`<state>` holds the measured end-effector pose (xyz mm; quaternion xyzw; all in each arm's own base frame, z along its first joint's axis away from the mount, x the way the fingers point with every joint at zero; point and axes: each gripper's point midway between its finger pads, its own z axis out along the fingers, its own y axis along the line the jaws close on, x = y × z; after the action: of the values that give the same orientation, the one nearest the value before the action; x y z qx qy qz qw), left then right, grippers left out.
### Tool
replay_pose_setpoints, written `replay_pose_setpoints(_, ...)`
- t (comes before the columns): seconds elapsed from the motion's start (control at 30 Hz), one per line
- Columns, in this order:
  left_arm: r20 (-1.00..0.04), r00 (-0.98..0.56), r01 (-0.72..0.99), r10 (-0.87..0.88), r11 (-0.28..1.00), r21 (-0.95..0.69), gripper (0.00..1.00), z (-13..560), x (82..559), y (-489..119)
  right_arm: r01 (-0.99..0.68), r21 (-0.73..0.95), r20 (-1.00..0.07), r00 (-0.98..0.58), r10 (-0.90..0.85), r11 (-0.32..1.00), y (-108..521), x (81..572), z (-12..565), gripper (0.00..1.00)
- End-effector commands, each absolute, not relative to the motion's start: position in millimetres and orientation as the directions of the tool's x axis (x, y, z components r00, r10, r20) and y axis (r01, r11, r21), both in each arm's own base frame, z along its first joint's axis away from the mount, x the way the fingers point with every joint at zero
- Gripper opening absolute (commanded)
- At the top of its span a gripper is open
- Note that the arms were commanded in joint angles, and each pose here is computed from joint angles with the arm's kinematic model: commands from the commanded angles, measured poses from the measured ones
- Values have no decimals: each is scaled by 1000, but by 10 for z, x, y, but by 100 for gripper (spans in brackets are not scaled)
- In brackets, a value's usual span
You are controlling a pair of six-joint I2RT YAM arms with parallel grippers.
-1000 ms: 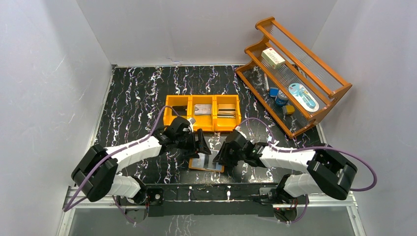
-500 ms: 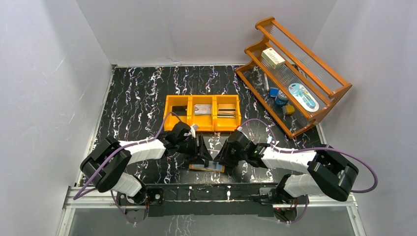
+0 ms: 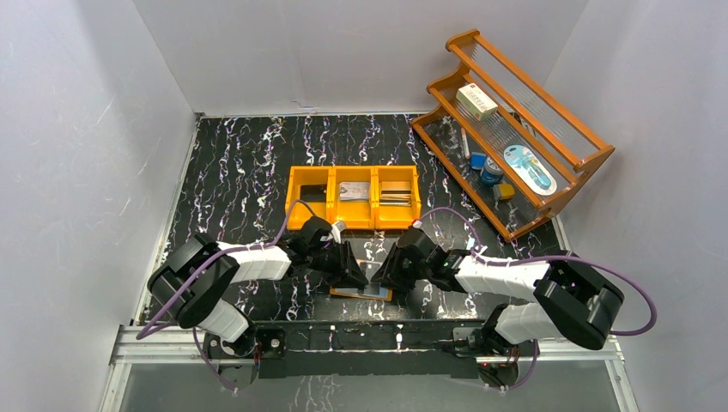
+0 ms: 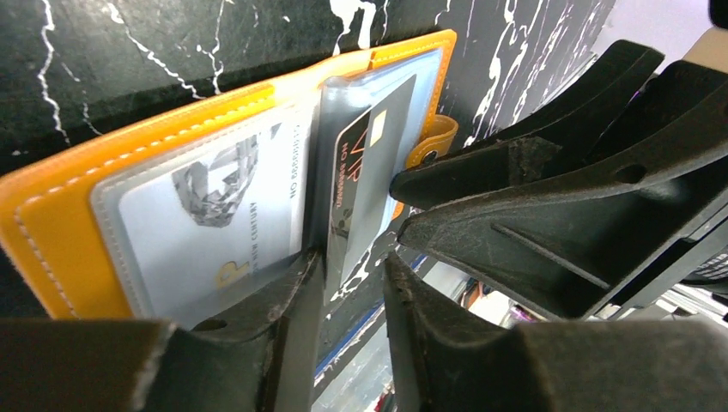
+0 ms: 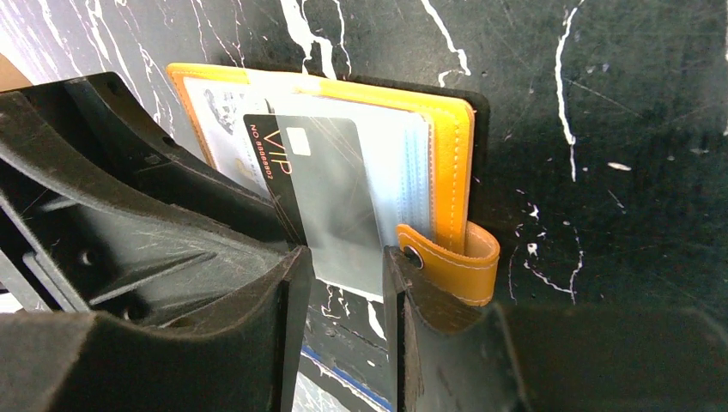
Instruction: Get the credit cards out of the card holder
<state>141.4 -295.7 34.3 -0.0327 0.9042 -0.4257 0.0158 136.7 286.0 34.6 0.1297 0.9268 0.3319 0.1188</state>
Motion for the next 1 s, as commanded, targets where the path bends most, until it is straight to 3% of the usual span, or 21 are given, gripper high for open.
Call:
replay_pose_setpoints(0.0,-14,-996,-39,-83,612,-790,24,418,1443,-2980,178,593,-134,-940,314,785,2738,1334,174,45)
replay_pose_setpoints(0.27,-49,-993,-32,-104,659,-752,1,426,1483,-2895,178,589,-139,-938,316,788,2719,1339,171,44)
replay_pose_setpoints(0.67,-134,-987,23,-92,737,-675,0,477,1515,-2703,162,587,-151,-941,304,793,2747,1372,211,40)
replay_pose_setpoints(0.97,-139,-987,36,-78,739,-673,0,502,1520,-2711,-46,706,-290,-929,229,707,3119,1606,885,40)
